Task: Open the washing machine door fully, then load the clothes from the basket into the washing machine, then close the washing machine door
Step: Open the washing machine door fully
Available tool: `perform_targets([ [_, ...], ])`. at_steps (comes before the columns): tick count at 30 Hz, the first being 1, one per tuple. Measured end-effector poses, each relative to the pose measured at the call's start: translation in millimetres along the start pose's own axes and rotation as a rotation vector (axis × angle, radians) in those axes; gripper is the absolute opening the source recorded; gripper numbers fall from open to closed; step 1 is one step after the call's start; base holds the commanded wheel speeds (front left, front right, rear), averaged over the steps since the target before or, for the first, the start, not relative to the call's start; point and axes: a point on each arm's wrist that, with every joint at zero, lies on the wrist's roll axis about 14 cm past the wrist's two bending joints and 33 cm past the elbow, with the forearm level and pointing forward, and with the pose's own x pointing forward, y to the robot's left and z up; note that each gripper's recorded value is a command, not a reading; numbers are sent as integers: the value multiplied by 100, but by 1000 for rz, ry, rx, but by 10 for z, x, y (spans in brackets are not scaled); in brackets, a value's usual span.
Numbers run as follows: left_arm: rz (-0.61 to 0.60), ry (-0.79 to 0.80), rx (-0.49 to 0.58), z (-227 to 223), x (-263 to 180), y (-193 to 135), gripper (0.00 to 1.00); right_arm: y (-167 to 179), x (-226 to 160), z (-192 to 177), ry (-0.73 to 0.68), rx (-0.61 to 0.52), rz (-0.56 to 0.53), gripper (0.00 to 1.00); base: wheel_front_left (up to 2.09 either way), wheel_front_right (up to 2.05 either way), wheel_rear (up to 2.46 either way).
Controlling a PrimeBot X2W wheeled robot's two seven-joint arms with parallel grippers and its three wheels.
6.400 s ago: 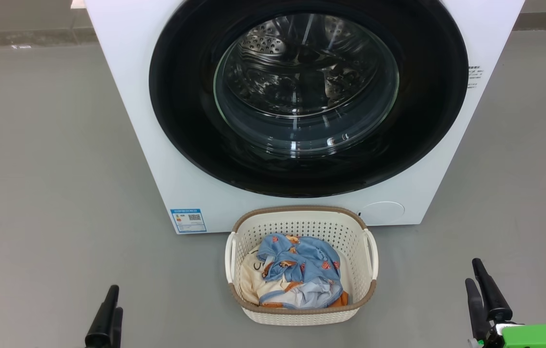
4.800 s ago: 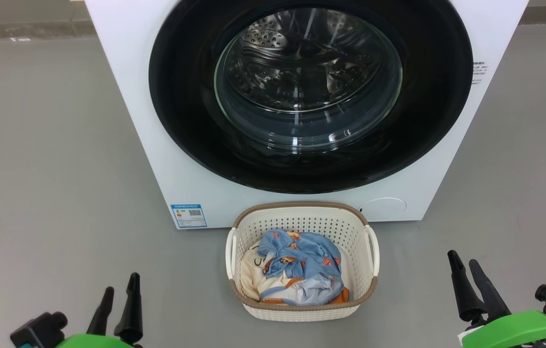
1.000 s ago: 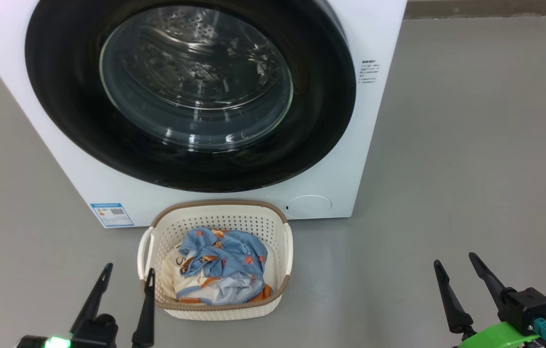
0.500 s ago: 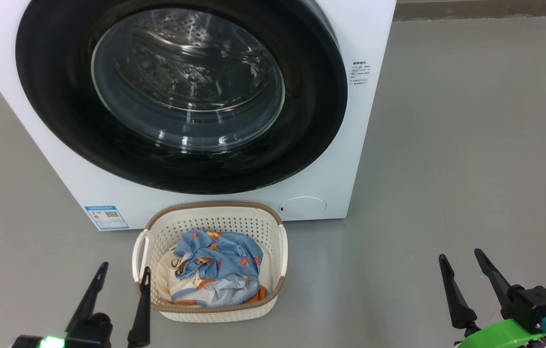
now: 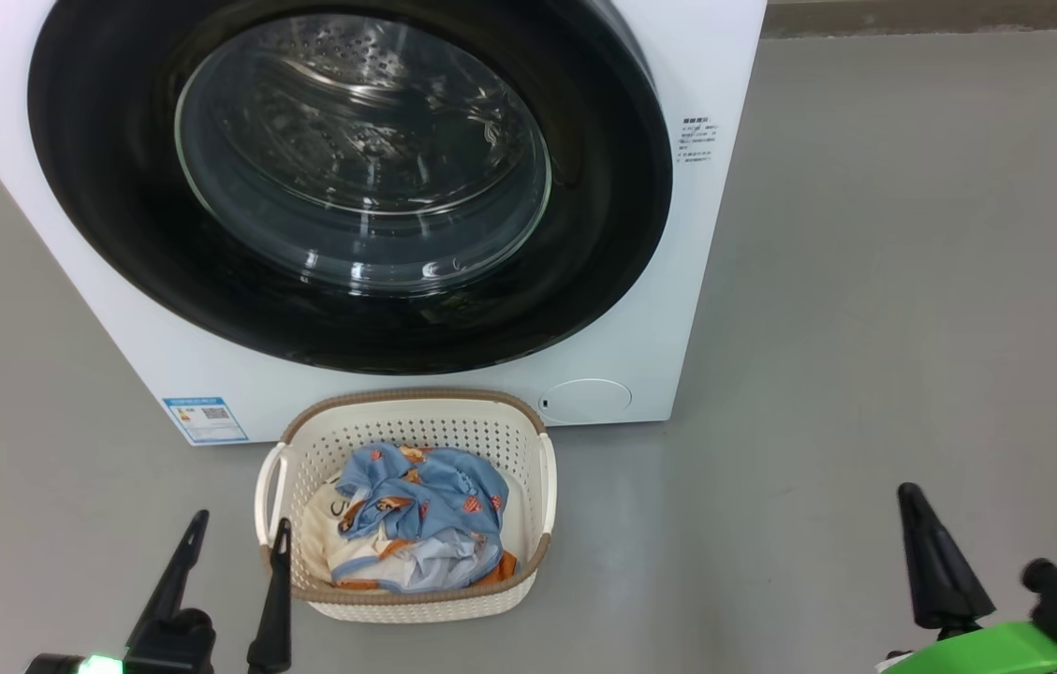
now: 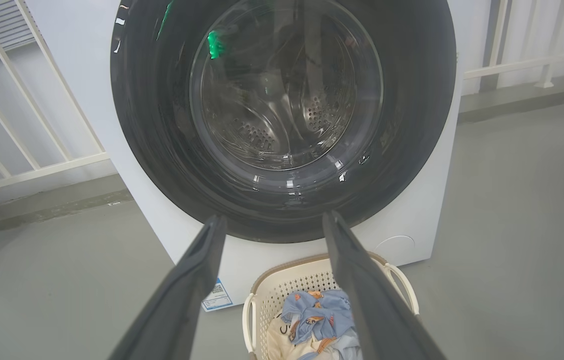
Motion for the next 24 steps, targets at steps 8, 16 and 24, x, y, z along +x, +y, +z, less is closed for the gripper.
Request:
perform_targets([
  [8, 0, 4, -8, -13, 5, -23, 100, -368, -44, 33, -70, 398, -183, 0, 0, 0, 0],
  [16, 4, 21, -15, -61, -45, -26, 100, -683, -56, 20, -145, 784, -313, 0, 0, 0, 0],
  [24, -11, 49, -36, -146, -75, -105, 100, -1042, 110, 186, -207, 1019, -353, 0, 0, 0, 0],
])
